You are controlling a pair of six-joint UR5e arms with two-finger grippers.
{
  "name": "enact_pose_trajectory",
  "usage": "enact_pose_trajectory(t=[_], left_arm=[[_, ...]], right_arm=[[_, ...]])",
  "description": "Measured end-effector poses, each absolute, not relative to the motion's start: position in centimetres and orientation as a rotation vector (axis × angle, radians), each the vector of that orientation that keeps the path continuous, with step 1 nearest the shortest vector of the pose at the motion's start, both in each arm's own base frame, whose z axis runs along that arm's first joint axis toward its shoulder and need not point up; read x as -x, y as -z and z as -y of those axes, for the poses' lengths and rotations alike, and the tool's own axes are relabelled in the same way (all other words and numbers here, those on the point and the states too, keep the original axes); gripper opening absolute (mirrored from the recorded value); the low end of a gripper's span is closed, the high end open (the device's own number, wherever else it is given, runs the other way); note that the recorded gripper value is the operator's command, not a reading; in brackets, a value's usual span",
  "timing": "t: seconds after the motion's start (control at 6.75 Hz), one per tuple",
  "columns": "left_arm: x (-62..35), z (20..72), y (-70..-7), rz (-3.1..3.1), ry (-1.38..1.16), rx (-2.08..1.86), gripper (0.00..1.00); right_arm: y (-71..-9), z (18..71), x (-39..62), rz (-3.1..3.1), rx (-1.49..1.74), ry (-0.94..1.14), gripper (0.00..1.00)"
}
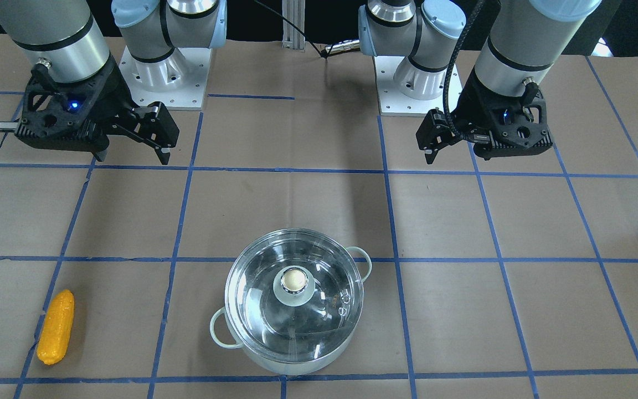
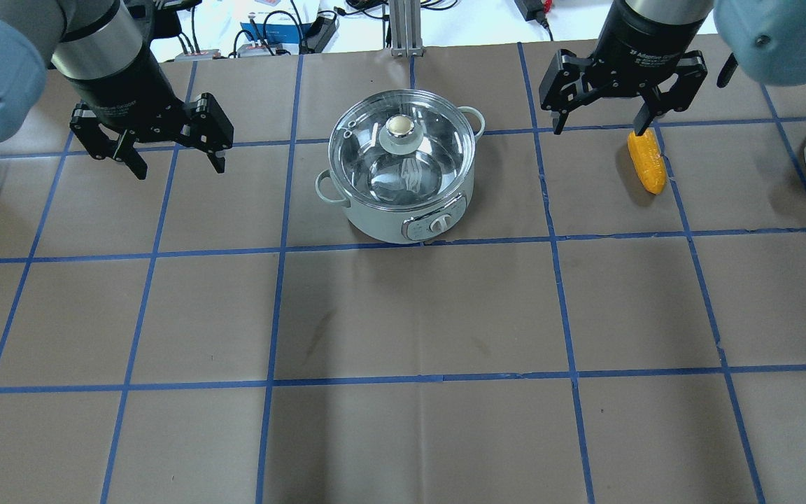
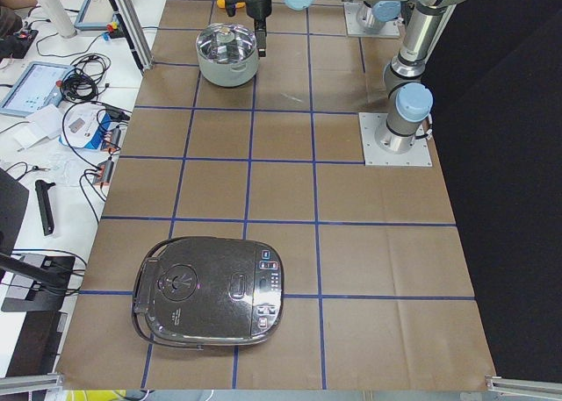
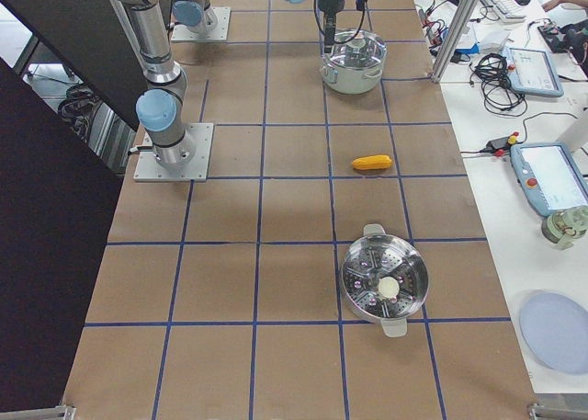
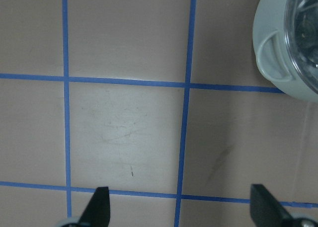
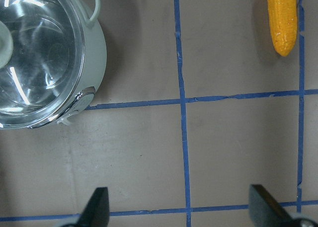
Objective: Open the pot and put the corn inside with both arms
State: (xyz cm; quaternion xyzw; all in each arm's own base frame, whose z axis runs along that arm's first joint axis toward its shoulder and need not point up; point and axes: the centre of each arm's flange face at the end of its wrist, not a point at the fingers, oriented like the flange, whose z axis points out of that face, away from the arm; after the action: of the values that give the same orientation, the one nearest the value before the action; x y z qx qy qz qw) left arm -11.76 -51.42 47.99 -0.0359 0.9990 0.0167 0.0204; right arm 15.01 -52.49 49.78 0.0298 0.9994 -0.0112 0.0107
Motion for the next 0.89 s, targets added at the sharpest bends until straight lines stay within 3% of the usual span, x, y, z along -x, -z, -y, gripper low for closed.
enact_pose_trajectory(t=[0.89], left_arm=[[11.7, 52.3, -47.4, -3.098, -0.047, 0.112, 1.00]], right_arm=[[-51.1, 55.1, -10.6, -3.128, -0.068, 0.078, 0.98]])
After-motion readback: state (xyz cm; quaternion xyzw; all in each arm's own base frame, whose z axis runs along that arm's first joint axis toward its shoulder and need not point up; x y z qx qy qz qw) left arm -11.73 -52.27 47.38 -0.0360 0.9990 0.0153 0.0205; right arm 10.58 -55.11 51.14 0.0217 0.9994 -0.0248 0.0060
